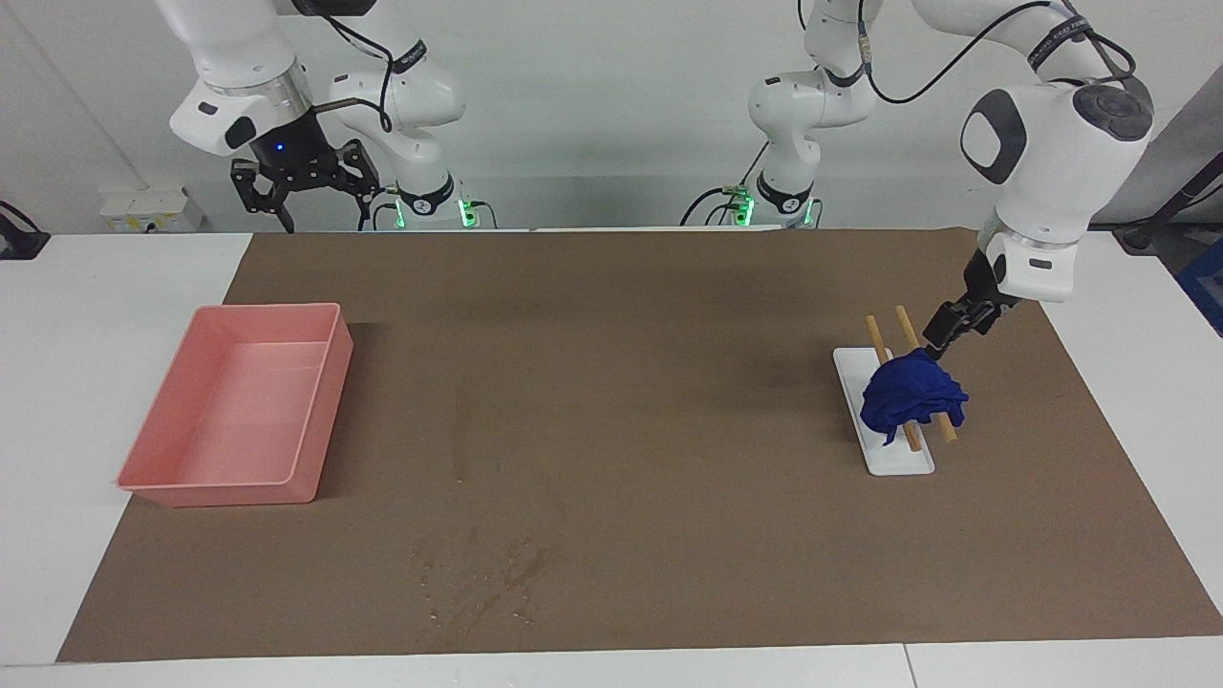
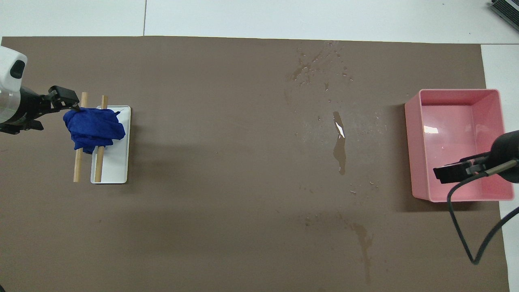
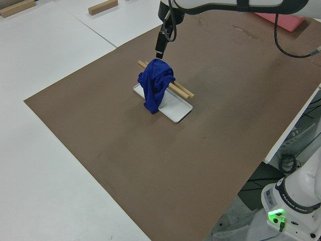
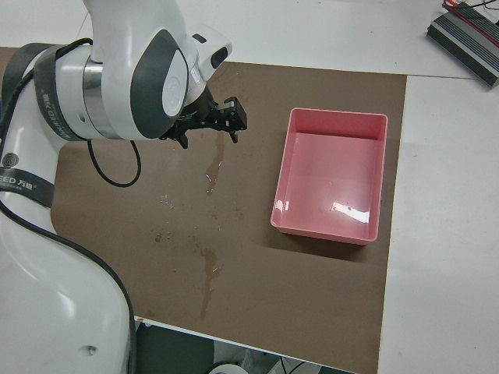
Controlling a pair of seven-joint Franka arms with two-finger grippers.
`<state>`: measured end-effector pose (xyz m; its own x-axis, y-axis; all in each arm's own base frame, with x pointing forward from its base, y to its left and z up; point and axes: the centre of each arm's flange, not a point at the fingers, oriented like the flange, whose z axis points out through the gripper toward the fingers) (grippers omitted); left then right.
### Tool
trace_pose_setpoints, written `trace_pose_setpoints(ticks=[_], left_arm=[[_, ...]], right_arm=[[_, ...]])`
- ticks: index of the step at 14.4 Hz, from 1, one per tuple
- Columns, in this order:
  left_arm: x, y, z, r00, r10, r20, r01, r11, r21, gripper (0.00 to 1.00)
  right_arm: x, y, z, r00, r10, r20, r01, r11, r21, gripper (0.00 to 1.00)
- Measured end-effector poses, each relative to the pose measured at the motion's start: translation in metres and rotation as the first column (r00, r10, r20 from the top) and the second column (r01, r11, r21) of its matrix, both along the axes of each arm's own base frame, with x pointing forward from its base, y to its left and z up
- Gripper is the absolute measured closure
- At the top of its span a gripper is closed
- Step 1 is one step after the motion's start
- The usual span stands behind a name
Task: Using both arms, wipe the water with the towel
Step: 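Grasp the blue towel with the left gripper while the right gripper moves toward center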
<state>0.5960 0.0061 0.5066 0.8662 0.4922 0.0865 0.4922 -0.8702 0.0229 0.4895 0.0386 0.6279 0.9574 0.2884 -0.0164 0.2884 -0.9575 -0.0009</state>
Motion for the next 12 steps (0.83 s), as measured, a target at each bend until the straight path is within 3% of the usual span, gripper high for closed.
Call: trace_pose_setpoints(ticks=[3,6,12], left_arm=[[-0.004,0.000,-0.032,0.980,0.199,0.009,-0.199,0.980,-0.020,0.00],[-0.004,0.002,-0.048,0.952,0.302,0.050,-0.300,0.953,-0.044,0.00],[-0.002,0.005,-0.064,0.919,0.373,0.128,-0.364,0.927,-0.087,0.04]], right_arm=[[0.002,0.012,-0.020,1.000,-0.019,0.023,0.017,0.996,0.086,0.00],[0.006,0.014,-0.042,0.990,-0.141,0.000,0.139,0.975,0.174,0.00],[0.015,0.028,-0.088,0.922,-0.371,-0.112,0.388,0.880,0.275,0.00]])
